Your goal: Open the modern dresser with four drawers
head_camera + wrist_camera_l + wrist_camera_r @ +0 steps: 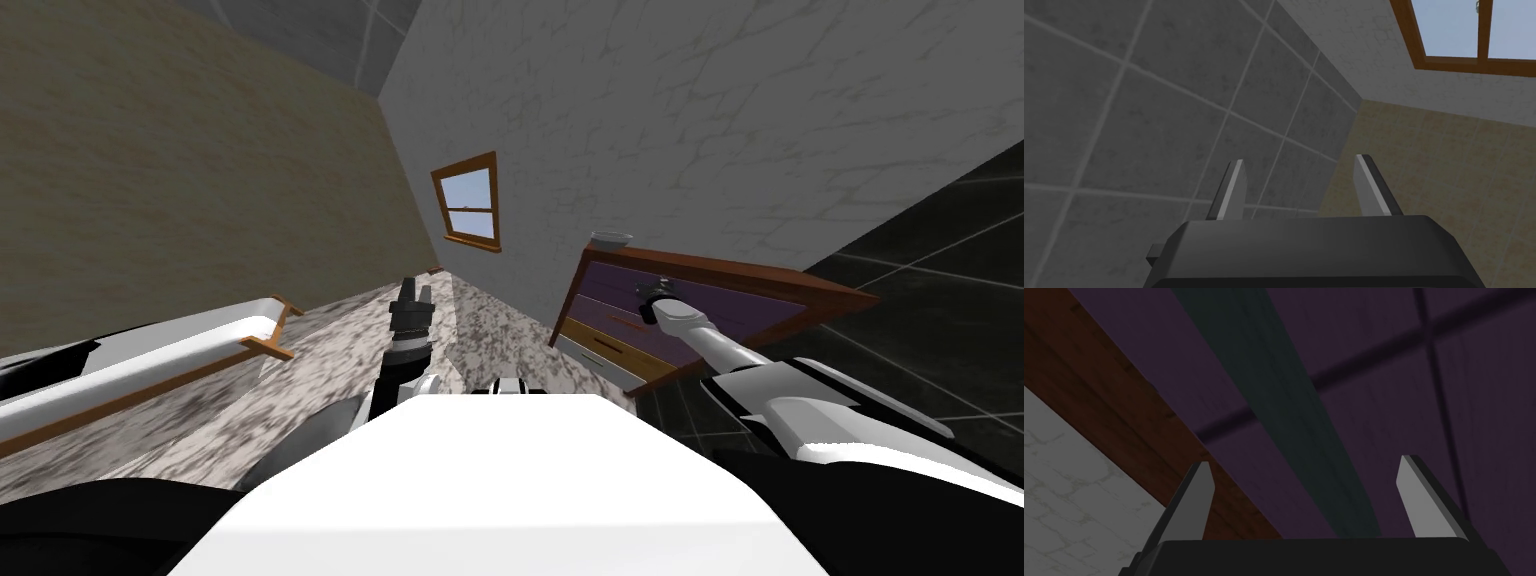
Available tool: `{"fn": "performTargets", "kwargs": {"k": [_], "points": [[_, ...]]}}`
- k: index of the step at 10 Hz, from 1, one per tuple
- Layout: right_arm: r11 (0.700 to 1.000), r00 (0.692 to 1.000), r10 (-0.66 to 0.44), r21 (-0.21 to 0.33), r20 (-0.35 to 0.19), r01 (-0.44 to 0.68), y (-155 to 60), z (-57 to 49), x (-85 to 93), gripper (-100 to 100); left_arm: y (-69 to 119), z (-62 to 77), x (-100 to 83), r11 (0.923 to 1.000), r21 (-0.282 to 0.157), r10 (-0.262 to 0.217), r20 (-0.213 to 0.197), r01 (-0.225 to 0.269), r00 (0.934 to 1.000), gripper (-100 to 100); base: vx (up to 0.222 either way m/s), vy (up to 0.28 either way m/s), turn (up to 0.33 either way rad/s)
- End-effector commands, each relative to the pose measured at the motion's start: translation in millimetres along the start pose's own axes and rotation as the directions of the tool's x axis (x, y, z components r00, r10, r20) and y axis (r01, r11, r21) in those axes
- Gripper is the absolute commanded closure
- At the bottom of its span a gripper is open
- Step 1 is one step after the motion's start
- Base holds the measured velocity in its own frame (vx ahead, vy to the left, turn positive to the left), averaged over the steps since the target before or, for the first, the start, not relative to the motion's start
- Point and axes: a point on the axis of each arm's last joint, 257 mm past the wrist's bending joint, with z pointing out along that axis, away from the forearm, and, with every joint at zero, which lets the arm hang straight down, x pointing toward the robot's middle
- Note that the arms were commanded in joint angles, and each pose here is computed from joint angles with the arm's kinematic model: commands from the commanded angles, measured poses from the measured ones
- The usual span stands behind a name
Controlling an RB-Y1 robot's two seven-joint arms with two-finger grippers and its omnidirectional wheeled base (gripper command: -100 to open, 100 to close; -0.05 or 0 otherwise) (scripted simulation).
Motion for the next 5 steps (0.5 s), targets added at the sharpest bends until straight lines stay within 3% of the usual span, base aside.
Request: {"fn": "performTargets", "kwargs": {"k": [1,2,3,5], "points": [[1.000,0.998,0.003,0.031,-0.067,-0.001,-18,1.5,30.4,-100,0.0,0.0,0.0,1.0000,0.000,0.000,0.000,0.000,1.0000,0,-0.085,-0.058,0.268],[1.000,0.999,0.006,0.022,-0.049,-0.005,-16,1.6,21.3,-100,0.0,0.0,0.0,1.0000,0.000,0.000,0.000,0.000,1.0000,0,-0.039,-0.030,0.061],[1.000,0.998,0.003,0.031,-0.067,-0.001,-18,1.5,30.4,100,0.0,-0.1,-0.1,1.0000,0.000,0.000,0.000,0.000,1.0000,0,-0.022,0.000,0.015],[1.000,1.000,0.001,0.009,-0.019,-0.001,-7,1.0,7.9,100,0.0,-0.1,-0.1,1.0000,0.000,0.000,0.000,0.000,1.0000,0,0.054,0.046,-0.210]]}}
